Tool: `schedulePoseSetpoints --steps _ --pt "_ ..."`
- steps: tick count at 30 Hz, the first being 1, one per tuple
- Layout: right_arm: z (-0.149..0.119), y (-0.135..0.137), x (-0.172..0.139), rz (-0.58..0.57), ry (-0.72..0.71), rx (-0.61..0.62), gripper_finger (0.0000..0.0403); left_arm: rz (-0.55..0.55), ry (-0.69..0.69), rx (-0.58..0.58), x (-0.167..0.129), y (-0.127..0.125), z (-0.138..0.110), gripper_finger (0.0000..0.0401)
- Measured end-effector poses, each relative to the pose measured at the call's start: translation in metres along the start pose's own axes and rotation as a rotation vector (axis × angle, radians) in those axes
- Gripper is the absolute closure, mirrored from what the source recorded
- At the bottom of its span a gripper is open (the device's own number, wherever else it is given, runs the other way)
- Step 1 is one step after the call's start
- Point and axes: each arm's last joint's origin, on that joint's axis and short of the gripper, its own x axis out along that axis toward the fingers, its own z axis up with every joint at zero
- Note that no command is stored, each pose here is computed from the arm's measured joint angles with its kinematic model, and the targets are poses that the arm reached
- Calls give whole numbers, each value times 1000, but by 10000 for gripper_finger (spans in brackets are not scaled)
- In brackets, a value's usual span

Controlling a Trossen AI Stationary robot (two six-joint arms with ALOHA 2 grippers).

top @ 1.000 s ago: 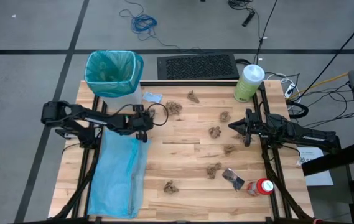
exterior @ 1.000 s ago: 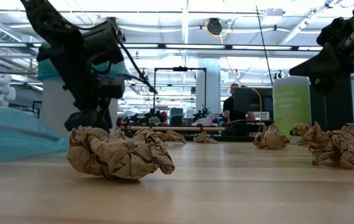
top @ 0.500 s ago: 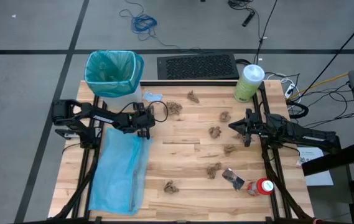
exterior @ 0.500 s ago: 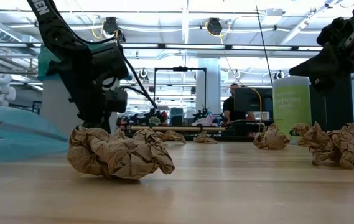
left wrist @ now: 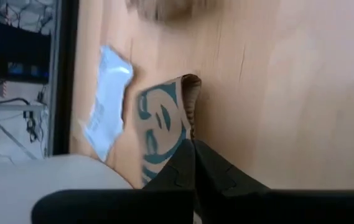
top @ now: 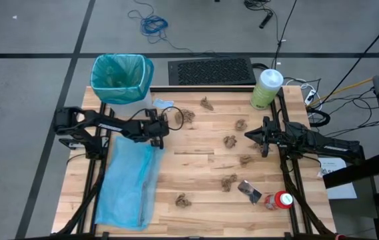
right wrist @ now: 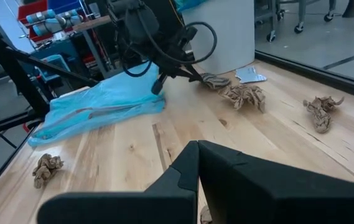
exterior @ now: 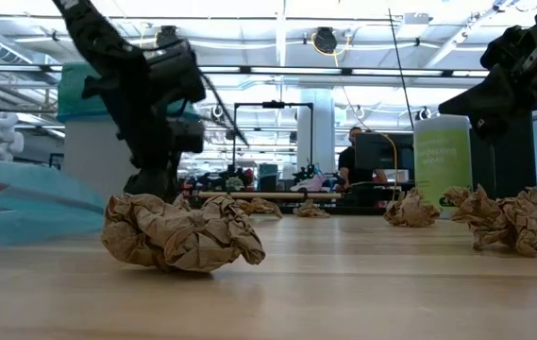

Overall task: Place trash/remove bag and relplace
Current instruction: Put the brown cardboard paper into the blue trash bag inside the white trash bin

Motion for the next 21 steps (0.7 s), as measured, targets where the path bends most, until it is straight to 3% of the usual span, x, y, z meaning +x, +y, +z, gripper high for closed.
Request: schedulePoseSetpoints --steps 9,17,21 --pt "0 0 0 1 -3 1 403 11 -156 1 -54 17 55 401" --pt "0 0 0 1 -3 2 403 92 -244 -77 -119 55 88 401" --pt "0 0 0 1 -4 48 403 -124 -294 -266 -130 64 91 401"
